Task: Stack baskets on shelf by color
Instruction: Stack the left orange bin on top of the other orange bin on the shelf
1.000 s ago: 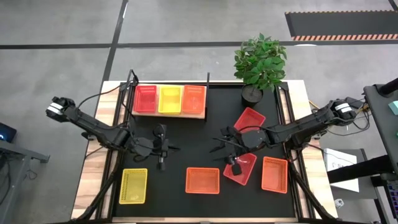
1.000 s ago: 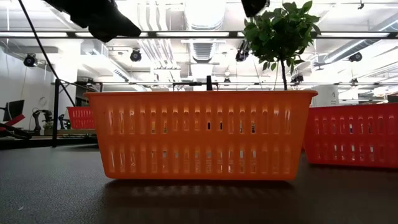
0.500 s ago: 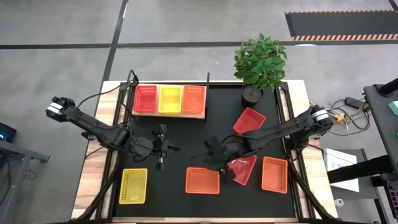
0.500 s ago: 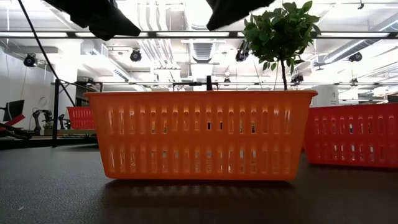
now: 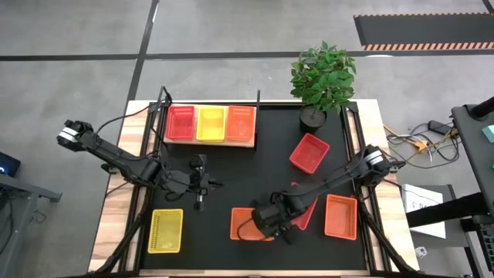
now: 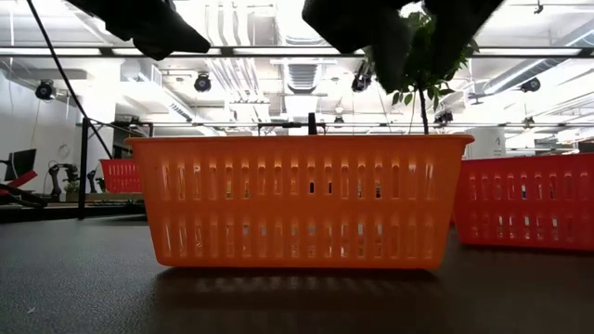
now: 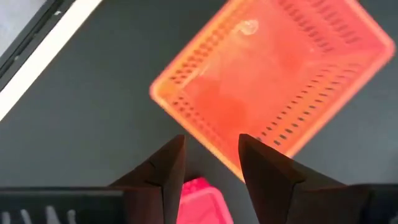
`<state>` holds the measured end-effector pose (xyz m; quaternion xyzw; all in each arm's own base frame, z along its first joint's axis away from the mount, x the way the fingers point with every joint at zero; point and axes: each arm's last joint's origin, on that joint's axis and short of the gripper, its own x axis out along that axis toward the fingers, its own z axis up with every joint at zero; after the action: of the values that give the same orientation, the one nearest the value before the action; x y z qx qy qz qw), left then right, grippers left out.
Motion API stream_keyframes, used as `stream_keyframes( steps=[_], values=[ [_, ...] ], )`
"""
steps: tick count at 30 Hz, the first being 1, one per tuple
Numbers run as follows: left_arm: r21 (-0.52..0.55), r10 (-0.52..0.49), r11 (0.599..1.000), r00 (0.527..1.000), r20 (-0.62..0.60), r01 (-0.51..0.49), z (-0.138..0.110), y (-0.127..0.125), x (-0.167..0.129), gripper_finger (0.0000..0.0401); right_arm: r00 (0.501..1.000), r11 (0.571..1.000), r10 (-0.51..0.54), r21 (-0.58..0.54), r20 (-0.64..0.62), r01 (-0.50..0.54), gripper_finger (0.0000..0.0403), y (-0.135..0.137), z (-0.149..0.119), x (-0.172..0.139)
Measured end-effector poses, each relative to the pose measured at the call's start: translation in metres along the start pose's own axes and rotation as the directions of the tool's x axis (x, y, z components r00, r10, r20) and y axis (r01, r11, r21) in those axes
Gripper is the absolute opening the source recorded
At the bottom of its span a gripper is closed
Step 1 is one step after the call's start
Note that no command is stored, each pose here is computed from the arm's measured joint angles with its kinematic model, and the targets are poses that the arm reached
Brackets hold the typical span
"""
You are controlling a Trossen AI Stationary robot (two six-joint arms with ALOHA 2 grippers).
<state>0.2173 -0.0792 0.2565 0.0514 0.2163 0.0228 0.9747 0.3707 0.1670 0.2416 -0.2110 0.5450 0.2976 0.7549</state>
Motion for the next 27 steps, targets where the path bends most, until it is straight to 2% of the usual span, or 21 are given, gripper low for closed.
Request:
stream_keyframes(
  steps=[16,21,24,27],
  values=[
    [-0.006,-0.004,1.000,1.000,-0.001,0.004,-0.001,0.000,0.000,0.0000,0.992,0.995,0.040,-0.086,-0.118,-0.050,0.0127,0.005,0.004,0.050],
    [-0.007,-0.004,1.000,1.000,-0.001,0.004,-0.001,0.000,0.000,0.0000,0.993,0.991,0.021,-0.131,-0.118,-0.037,0.0124,0.002,0.004,0.059],
    [-0.008,-0.005,1.000,1.000,0.003,0.005,-0.001,0.000,0.000,0.0000,0.995,0.986,0.013,-0.167,-0.096,-0.028,0.0107,0.001,0.006,0.060],
    [-0.008,-0.004,1.000,1.000,0.005,0.004,0.000,0.000,0.000,0.0000,0.998,0.981,0.004,-0.196,-0.068,-0.018,0.0071,0.000,0.010,0.058]
  ],
)
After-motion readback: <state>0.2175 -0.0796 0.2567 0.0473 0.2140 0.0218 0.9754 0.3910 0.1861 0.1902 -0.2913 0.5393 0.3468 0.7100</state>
